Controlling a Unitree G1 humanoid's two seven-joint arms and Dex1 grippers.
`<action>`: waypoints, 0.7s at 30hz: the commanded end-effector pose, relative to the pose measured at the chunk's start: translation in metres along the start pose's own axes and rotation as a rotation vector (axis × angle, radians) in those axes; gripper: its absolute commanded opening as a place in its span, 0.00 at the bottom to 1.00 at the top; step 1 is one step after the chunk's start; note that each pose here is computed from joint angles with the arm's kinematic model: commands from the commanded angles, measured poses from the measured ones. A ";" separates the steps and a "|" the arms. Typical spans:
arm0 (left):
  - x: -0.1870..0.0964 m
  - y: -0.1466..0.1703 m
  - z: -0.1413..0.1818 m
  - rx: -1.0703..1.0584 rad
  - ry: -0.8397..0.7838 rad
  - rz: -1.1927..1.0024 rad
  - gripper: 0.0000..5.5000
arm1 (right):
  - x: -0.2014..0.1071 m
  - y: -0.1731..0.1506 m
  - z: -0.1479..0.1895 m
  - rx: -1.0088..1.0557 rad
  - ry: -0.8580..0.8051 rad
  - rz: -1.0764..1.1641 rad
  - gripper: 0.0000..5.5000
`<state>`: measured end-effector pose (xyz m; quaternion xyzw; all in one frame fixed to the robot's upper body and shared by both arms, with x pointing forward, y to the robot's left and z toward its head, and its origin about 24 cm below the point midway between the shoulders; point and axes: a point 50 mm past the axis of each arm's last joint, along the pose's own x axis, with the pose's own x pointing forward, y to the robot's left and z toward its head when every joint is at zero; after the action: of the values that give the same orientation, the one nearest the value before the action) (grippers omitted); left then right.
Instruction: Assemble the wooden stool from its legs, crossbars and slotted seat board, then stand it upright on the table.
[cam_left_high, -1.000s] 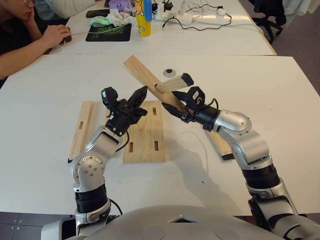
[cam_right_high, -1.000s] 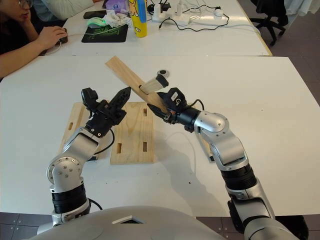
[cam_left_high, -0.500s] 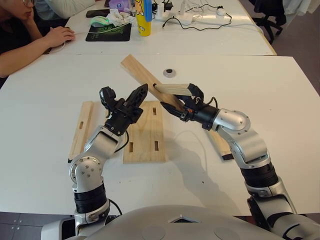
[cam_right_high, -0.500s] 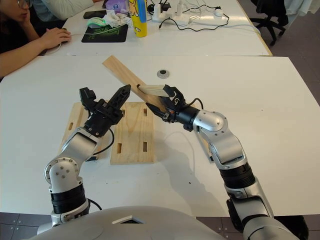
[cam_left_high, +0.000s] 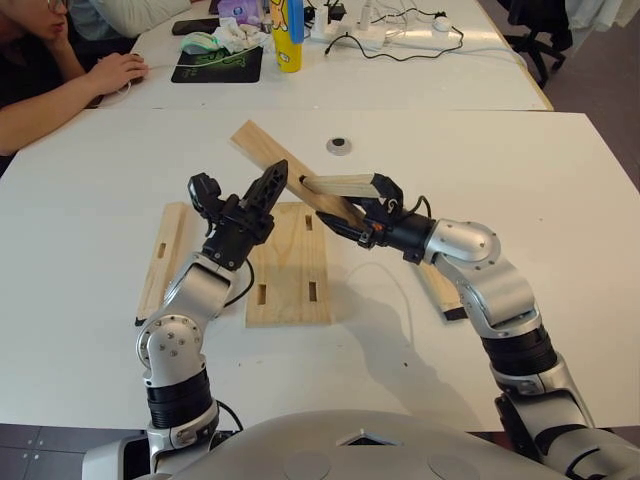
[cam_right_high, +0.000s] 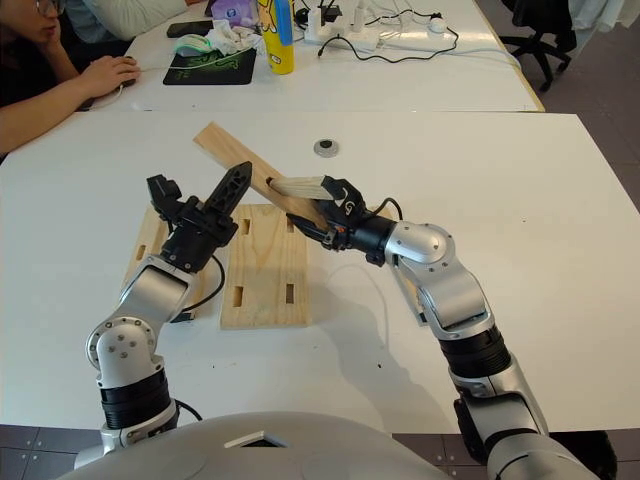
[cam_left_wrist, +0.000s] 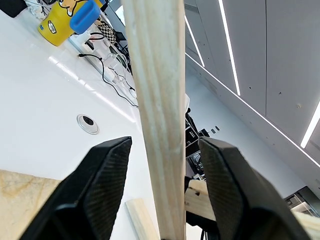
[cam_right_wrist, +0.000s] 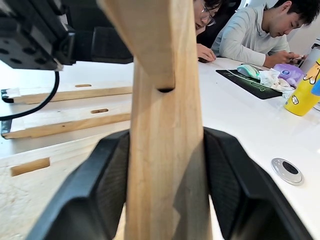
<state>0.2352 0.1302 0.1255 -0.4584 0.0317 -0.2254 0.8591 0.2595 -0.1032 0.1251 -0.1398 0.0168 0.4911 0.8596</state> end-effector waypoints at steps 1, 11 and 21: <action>0.001 0.000 0.003 -0.010 -0.016 0.010 0.41 | -0.001 0.004 0.005 0.001 -0.005 0.054 0.38; -0.001 0.003 0.001 -0.022 -0.029 0.026 0.19 | -0.002 0.004 0.005 0.050 0.024 0.082 0.38; -0.001 0.014 -0.001 -0.037 -0.039 0.092 0.19 | 0.001 0.001 0.015 0.075 0.006 0.072 0.38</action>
<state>0.2377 0.1322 0.1207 -0.4775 0.0290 -0.2011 0.8548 0.2554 -0.1022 0.1232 -0.1068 0.0727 0.5191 0.8449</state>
